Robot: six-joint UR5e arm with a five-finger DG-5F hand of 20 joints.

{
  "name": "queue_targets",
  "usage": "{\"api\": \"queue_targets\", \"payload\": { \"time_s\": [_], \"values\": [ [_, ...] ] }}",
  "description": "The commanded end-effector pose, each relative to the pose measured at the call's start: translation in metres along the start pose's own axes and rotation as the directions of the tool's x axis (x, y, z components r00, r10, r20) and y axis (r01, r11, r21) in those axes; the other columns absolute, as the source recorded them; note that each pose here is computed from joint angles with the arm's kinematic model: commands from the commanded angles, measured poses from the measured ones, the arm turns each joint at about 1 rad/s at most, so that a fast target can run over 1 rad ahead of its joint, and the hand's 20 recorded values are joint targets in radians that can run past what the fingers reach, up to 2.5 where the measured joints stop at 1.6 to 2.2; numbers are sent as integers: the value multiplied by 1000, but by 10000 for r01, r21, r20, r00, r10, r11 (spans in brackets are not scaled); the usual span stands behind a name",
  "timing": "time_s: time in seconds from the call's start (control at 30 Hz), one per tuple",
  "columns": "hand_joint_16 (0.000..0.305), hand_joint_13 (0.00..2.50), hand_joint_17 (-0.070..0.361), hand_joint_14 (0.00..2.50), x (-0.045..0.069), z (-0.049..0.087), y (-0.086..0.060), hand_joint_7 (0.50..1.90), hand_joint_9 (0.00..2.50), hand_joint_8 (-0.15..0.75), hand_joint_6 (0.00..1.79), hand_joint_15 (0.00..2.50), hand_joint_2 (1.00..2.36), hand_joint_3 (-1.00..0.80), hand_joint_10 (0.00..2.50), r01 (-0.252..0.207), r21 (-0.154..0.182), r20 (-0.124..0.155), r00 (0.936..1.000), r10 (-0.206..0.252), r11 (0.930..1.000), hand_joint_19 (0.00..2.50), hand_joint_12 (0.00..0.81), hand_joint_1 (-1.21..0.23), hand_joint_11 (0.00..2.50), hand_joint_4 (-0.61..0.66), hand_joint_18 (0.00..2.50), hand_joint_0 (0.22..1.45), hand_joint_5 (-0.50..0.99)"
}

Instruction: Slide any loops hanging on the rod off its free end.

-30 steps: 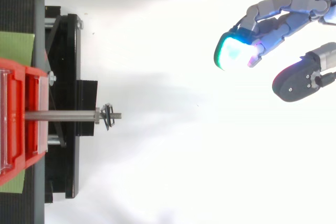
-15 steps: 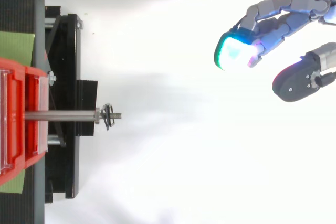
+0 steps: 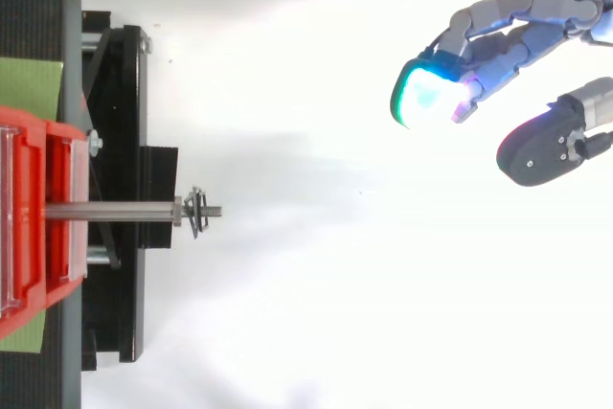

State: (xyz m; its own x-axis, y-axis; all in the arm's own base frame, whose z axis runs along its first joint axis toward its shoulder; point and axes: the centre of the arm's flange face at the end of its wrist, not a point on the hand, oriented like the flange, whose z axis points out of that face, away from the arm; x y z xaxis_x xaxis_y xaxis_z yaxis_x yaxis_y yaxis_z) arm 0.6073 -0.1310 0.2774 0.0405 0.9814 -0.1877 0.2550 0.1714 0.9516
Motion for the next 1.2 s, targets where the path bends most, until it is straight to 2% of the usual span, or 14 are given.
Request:
{"api": "queue_targets", "payload": {
  "time_s": [0.0,0.6,1.0,1.17],
  "values": [
    [37,370,84,0,0,0,0,871,605,225,503,0,1002,-475,4,-5,-3,1,10000,5,10000,372,219,-575,134,229,470,579,-184],
    [37,369,84,0,0,0,0,870,602,222,503,0,1002,-473,4,-5,-3,1,10000,5,10000,372,219,-575,119,228,472,579,-183],
    [37,410,82,2,0,0,-1,884,656,243,503,0,1003,-470,5,-3,12,-2,10000,3,10000,356,248,-578,162,249,469,580,-176],
    [36,426,80,0,0,0,-1,880,685,249,503,0,1002,-471,5,-3,12,-2,10000,3,10000,354,213,-578,163,257,474,582,-173]
  ]
}}
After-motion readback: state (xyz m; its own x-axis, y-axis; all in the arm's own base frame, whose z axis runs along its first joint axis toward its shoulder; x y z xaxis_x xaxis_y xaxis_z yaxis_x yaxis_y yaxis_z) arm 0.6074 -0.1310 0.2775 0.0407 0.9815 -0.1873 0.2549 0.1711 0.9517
